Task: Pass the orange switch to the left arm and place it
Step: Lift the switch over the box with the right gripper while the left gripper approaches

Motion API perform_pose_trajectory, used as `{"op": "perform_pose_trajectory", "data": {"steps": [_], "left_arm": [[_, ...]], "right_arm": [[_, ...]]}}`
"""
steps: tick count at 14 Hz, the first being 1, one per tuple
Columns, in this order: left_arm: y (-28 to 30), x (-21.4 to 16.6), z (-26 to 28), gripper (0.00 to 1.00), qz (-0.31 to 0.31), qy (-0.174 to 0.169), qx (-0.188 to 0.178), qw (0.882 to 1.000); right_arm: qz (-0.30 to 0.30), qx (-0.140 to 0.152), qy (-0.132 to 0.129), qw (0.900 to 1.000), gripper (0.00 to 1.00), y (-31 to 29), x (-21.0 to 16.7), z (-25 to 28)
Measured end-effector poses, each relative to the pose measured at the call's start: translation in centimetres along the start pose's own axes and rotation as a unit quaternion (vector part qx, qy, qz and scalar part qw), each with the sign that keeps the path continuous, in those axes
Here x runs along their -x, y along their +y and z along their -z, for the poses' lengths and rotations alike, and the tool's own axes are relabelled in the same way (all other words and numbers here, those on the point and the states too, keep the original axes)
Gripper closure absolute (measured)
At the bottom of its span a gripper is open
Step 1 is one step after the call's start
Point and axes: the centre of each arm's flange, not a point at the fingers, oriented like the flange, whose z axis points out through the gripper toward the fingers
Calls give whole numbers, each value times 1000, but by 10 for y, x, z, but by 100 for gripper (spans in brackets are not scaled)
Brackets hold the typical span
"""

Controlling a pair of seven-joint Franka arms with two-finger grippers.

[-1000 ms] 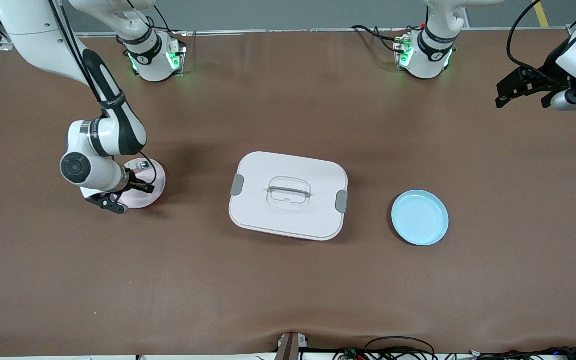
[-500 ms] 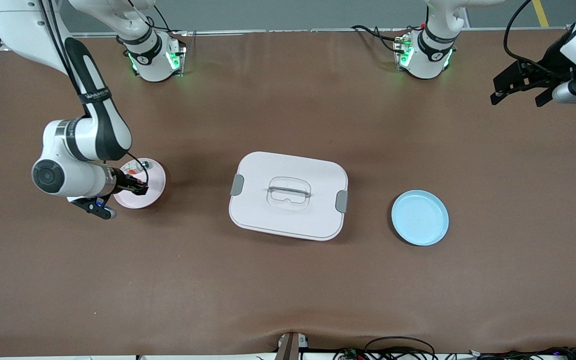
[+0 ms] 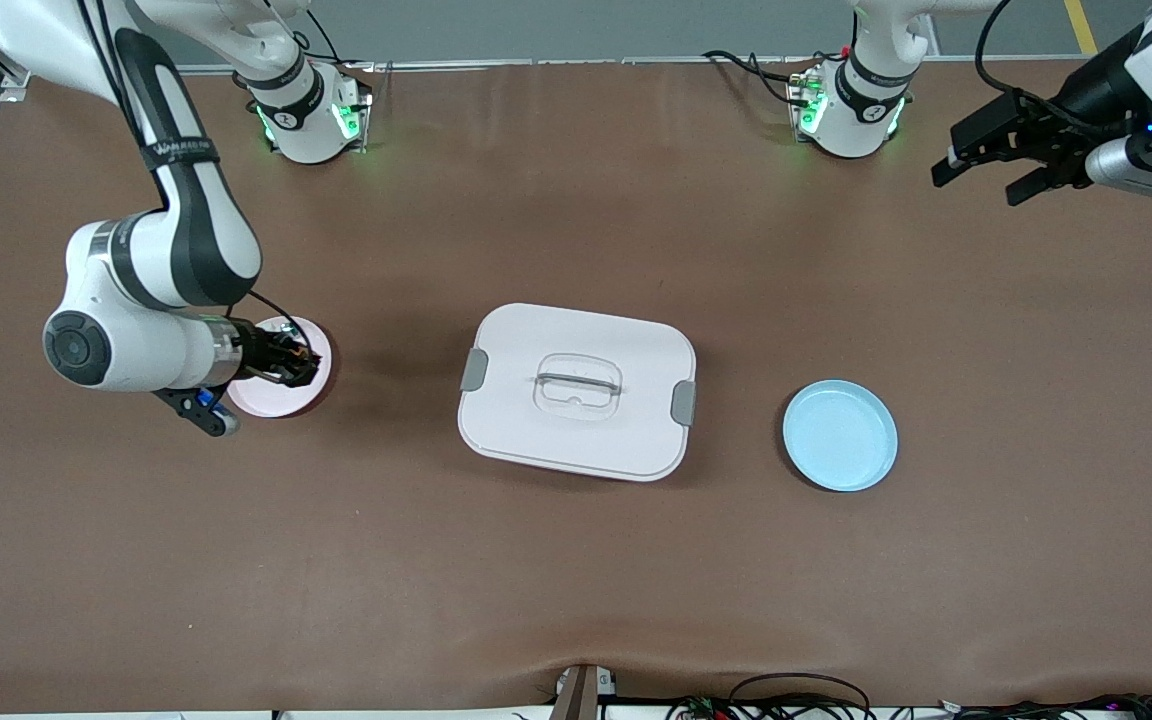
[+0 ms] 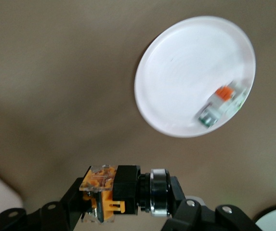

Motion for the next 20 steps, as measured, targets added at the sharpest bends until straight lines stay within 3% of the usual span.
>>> {"op": "perform_pose_trajectory", "data": {"steps": [4, 7, 15, 20], "left_arm": [[14, -13, -17, 0, 1, -21, 84, 996], [37, -24, -41, 0, -2, -15, 133, 991], [86, -39, -122, 0, 15, -42, 224, 974], [131, -48, -162, 0, 29, -13, 273, 961]], "right_arm": [[-42, -30, -13, 999, 28, -45, 45, 33], [-73, -52, -19, 996, 28, -76, 78, 49], [-148, -105, -39, 983, 28, -120, 135, 92], [-191, -122, -51, 973, 28, -144, 177, 108]]}}
